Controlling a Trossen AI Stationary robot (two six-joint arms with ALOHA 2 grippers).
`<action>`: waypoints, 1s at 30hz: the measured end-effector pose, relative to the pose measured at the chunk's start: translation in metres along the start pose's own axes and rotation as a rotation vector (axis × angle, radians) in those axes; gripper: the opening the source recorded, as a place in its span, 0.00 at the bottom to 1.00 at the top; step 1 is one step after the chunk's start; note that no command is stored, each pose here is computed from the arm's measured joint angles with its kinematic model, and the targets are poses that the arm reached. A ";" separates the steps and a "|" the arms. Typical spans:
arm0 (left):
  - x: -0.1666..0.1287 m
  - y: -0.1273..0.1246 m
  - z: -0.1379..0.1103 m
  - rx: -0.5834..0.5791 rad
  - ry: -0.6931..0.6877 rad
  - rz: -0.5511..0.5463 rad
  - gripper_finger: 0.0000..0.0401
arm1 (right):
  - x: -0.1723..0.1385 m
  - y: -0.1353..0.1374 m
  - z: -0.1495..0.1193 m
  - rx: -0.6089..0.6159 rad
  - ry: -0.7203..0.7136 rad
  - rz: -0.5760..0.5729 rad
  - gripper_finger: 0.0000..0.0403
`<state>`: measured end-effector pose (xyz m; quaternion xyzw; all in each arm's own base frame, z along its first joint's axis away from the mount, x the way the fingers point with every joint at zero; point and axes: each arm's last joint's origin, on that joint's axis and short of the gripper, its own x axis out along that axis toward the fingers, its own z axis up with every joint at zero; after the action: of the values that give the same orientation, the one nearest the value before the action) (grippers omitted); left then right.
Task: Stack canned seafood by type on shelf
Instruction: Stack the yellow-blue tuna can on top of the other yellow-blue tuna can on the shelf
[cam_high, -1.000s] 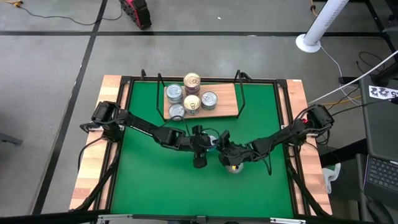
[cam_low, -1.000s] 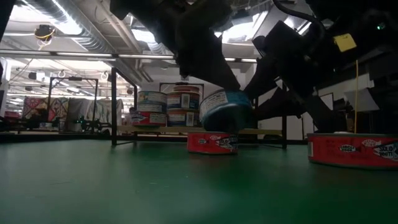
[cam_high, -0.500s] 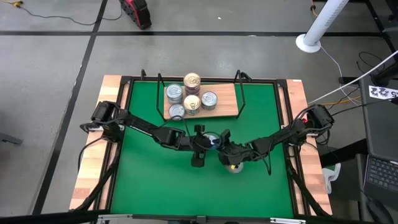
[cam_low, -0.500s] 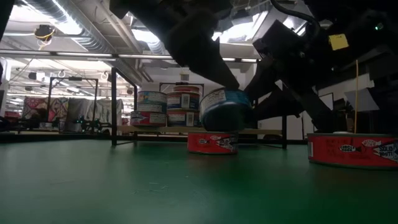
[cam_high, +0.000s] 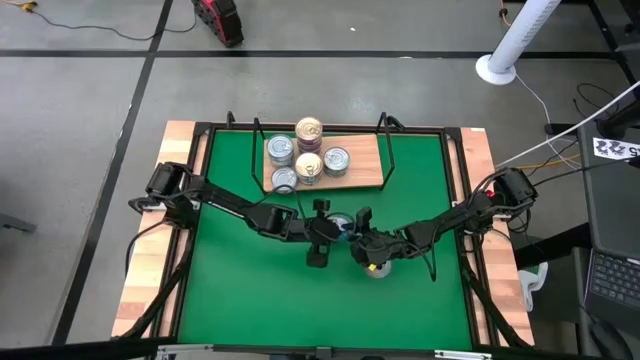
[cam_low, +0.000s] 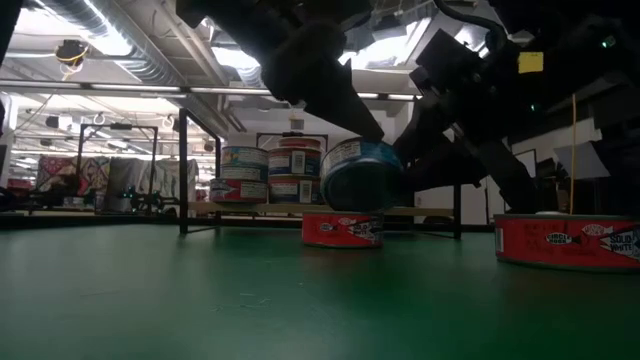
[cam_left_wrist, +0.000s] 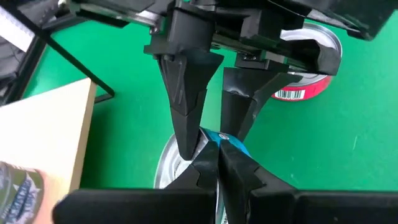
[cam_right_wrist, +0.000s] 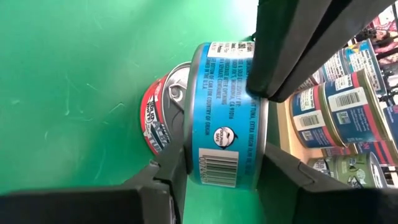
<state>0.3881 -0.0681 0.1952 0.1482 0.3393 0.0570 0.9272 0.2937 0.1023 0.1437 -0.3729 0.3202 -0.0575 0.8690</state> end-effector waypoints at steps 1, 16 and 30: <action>0.000 0.000 0.000 0.017 0.000 0.000 0.01 | 0.000 0.000 0.000 0.004 0.000 0.000 0.34; -0.003 0.004 0.014 0.071 -0.034 0.013 0.48 | 0.000 0.000 0.001 0.137 -0.007 0.007 0.34; -0.011 -0.011 0.001 0.236 0.123 0.051 0.58 | 0.000 0.000 0.001 0.284 -0.004 0.002 0.34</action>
<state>0.3807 -0.0807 0.1990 0.2612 0.3958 0.0491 0.8790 0.2940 0.1025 0.1441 -0.2461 0.3077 -0.1004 0.9136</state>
